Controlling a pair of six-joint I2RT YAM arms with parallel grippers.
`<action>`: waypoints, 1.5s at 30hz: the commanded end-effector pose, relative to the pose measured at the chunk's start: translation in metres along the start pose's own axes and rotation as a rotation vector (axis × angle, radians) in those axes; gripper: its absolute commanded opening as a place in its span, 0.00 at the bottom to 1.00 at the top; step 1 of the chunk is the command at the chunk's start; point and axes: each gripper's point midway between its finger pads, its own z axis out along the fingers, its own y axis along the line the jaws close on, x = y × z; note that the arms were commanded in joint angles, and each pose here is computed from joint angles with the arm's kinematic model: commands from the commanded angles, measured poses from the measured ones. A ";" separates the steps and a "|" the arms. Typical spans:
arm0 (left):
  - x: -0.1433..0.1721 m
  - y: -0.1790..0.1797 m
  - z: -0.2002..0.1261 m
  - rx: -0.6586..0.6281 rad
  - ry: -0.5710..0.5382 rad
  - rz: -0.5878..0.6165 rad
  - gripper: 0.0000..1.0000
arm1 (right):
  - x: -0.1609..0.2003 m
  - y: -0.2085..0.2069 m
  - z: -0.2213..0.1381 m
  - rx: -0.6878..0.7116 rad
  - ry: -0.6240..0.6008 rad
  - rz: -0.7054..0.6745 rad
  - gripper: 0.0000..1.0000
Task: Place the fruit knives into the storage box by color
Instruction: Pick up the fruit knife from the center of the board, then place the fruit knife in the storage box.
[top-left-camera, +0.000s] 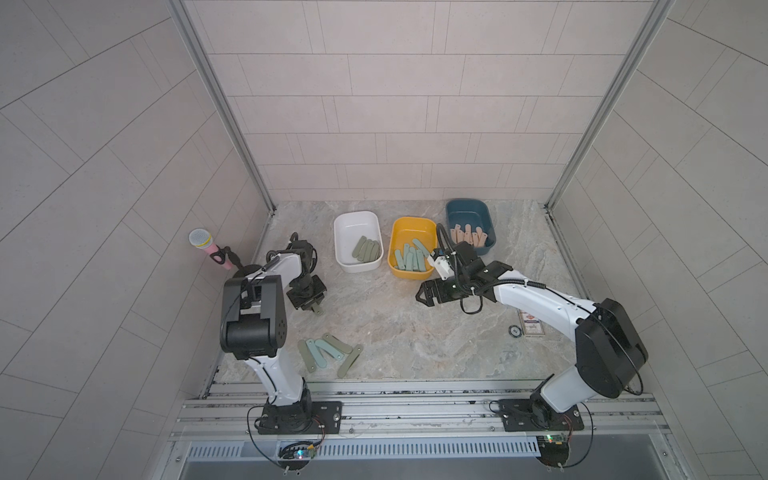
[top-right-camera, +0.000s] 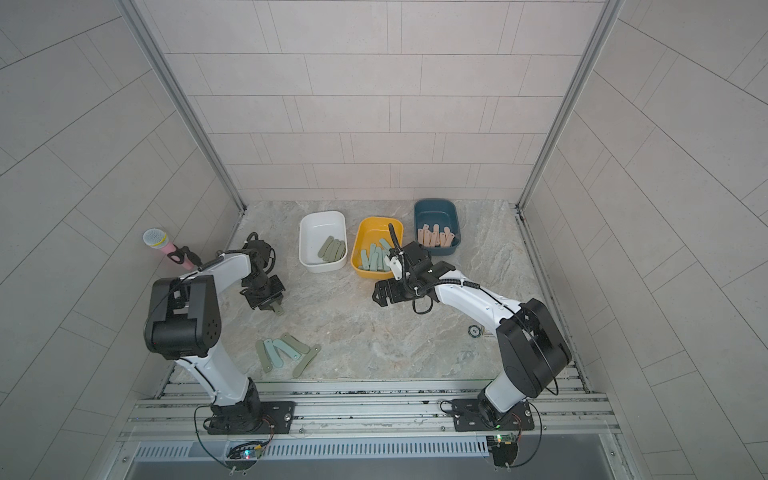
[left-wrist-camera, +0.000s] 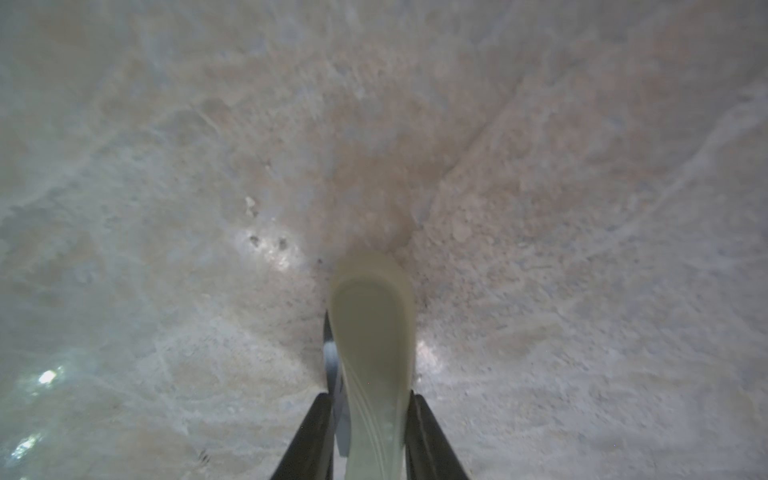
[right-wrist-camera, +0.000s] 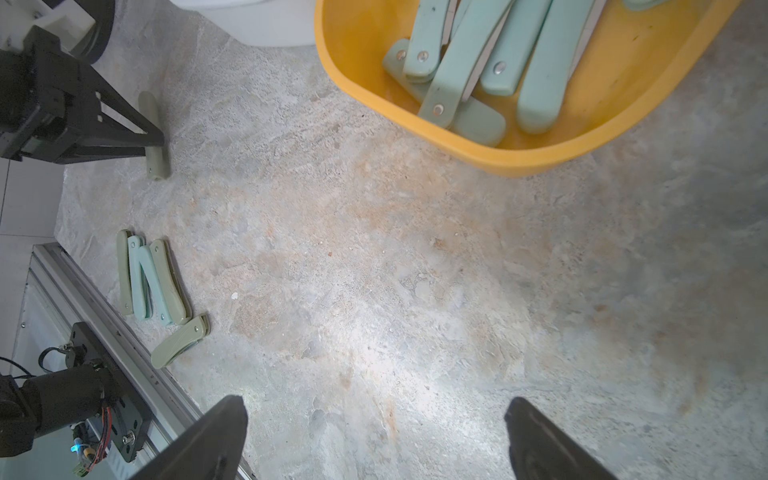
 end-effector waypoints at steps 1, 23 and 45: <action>0.001 -0.007 -0.037 0.042 -0.063 0.084 0.20 | -0.005 0.001 -0.009 0.015 -0.018 -0.019 1.00; -0.047 -0.196 -0.061 0.060 -0.200 0.513 0.18 | -0.010 -0.006 -0.001 0.073 0.017 -0.038 1.00; 0.082 -0.050 -0.085 0.054 -0.164 0.263 0.77 | 0.039 -0.002 -0.010 0.098 0.042 -0.124 1.00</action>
